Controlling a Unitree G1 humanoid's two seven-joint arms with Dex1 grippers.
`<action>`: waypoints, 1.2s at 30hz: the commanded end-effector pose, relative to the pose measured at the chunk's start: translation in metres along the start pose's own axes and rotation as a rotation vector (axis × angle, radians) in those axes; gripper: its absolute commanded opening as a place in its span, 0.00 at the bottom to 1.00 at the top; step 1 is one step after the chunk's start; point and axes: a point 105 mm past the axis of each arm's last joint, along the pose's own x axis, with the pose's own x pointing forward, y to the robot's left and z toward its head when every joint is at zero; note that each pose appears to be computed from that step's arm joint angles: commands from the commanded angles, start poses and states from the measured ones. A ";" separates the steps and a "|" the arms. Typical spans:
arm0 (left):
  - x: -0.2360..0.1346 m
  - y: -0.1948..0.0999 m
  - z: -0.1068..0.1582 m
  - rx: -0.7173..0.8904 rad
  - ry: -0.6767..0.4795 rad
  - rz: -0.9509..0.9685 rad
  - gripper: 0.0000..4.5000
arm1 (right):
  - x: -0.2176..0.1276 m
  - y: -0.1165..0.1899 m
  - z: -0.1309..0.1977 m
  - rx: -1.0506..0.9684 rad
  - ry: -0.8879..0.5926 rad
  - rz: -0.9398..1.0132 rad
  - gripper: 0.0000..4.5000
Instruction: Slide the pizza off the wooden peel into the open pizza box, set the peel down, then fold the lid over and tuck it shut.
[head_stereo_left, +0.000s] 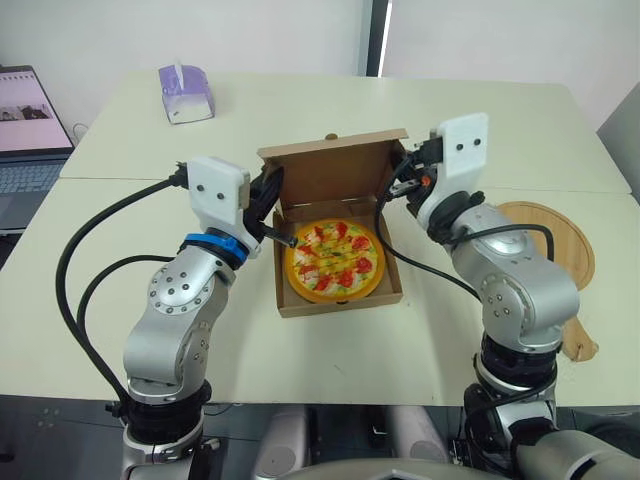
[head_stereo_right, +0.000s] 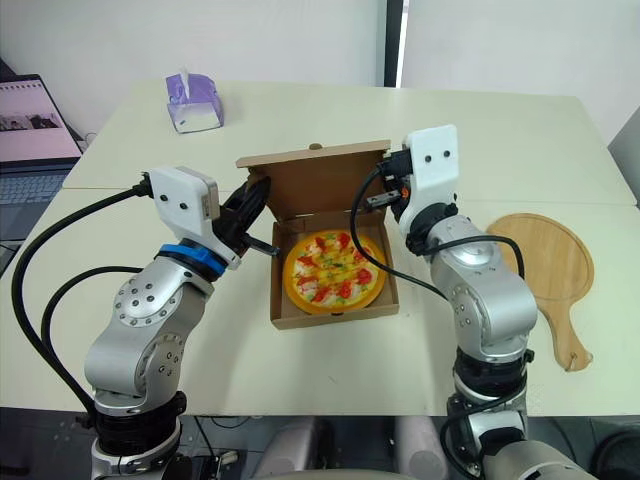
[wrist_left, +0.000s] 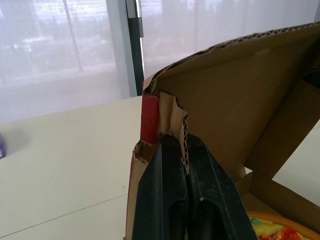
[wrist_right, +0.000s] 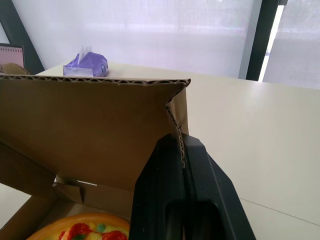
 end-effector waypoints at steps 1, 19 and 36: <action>0.002 -0.015 0.017 0.001 -0.077 -0.066 0.00 | 0.003 0.022 0.022 0.000 -0.075 0.088 0.01; 0.001 -0.014 0.015 0.000 -0.072 -0.055 0.00 | 0.016 0.025 0.034 -0.007 -0.078 0.081 0.01; 0.000 -0.014 0.012 -0.007 -0.064 -0.058 0.00 | 0.012 0.026 0.011 0.025 -0.008 0.063 0.01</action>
